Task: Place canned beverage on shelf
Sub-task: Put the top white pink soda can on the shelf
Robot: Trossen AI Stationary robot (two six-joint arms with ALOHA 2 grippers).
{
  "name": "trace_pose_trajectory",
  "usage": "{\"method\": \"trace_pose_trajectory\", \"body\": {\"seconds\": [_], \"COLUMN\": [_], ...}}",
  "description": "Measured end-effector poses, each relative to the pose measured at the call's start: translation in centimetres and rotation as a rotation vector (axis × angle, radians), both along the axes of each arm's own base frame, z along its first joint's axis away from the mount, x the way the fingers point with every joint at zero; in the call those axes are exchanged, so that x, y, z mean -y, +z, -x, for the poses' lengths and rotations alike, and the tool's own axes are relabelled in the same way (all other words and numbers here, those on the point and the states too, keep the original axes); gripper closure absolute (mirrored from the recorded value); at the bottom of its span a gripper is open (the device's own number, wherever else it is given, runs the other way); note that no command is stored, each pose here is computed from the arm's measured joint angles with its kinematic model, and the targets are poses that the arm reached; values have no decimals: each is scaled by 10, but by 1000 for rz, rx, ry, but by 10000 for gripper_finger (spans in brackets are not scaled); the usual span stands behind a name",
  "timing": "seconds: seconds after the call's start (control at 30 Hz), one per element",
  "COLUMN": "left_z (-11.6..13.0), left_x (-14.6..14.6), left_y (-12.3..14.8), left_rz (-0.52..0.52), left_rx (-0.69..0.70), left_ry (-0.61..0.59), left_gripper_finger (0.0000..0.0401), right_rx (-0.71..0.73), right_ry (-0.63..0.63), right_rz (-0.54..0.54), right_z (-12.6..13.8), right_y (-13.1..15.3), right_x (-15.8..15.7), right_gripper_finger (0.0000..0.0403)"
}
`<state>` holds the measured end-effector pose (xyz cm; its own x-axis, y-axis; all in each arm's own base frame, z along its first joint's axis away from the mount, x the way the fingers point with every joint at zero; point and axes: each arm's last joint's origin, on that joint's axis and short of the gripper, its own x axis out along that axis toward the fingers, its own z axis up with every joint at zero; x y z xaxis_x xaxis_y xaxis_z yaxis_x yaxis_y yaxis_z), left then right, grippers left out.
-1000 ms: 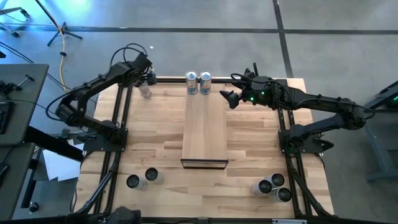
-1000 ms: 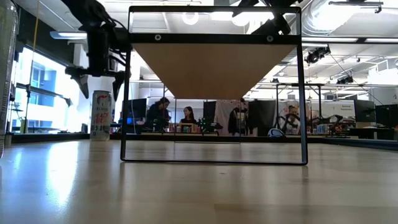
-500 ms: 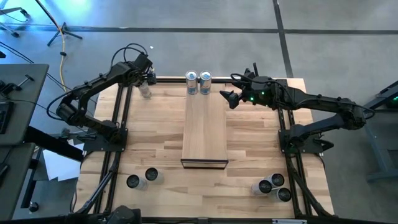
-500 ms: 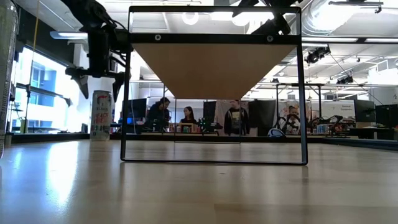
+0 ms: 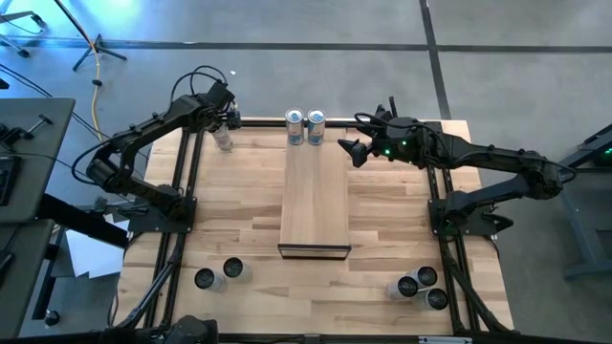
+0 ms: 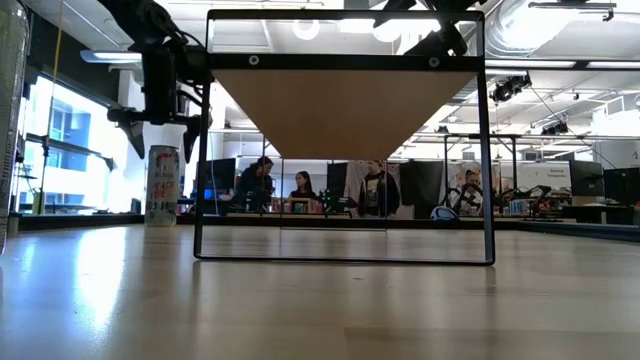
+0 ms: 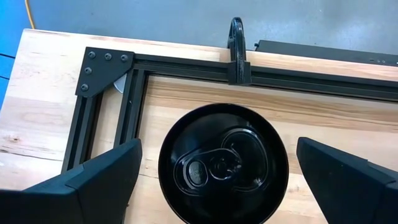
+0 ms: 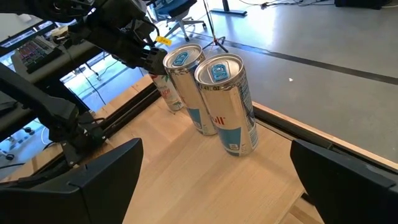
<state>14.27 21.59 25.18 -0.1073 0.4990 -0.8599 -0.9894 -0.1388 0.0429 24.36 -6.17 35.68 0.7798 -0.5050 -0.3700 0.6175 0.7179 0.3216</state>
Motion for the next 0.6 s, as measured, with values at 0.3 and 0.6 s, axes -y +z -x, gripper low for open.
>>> {"method": "trace_pose_trajectory", "body": {"seconds": [0.3,0.6], "left_z": [0,0], "left_x": [0,0], "left_y": [0,0], "left_rz": [-6,-8], "left_rx": [-10,-13], "left_ry": [2,4], "left_gripper_finger": [1,1], "right_rx": [2,2], "right_ry": [-1,-1], "right_rz": [-3,-3], "right_z": [0,0], "right_y": [0,0], "right_x": [0,0], "right_gripper_finger": [9,9]}}
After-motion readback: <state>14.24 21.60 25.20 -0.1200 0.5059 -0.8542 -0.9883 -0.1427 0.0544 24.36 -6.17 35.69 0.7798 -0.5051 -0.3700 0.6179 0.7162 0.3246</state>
